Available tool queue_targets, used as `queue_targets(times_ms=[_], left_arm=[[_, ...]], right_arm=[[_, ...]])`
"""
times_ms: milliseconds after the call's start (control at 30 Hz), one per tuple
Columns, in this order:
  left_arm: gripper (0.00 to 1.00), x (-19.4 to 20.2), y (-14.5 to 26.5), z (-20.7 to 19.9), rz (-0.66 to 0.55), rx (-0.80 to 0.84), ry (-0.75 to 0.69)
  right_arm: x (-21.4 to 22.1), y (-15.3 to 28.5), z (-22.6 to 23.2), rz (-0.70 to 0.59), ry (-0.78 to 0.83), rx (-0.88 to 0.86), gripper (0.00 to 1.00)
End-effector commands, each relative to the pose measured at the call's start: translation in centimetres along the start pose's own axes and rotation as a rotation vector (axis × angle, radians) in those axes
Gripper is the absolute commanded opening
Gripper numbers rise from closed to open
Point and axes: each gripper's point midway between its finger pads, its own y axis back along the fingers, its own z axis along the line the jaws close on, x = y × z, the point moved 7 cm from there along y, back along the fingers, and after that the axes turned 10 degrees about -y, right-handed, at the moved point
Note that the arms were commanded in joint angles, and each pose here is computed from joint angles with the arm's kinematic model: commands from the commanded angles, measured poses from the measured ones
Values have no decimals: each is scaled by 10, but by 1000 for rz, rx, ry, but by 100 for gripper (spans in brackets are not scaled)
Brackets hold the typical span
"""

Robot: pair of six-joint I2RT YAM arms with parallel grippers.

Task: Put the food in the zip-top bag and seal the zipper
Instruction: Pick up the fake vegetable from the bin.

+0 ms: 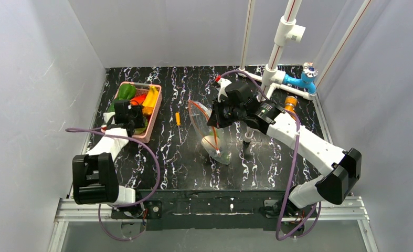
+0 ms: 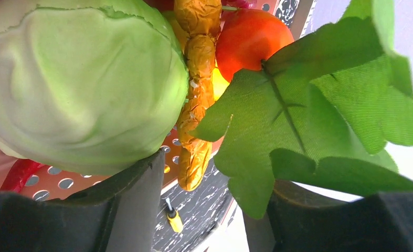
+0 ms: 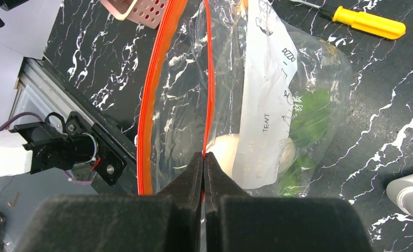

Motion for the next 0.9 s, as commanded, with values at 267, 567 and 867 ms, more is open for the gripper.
queue_targets(times_ms=[267, 567, 867], left_arm=[[46, 1, -19, 6, -35, 13, 18], [29, 4, -25, 6, -19, 43, 7], [0, 2, -14, -2, -19, 87, -11]], right_arm=[[-22, 3, 6, -71, -20, -19, 1], [-23, 5, 7, -75, -21, -18, 1], [-22, 8, 8, -78, -24, -19, 1]])
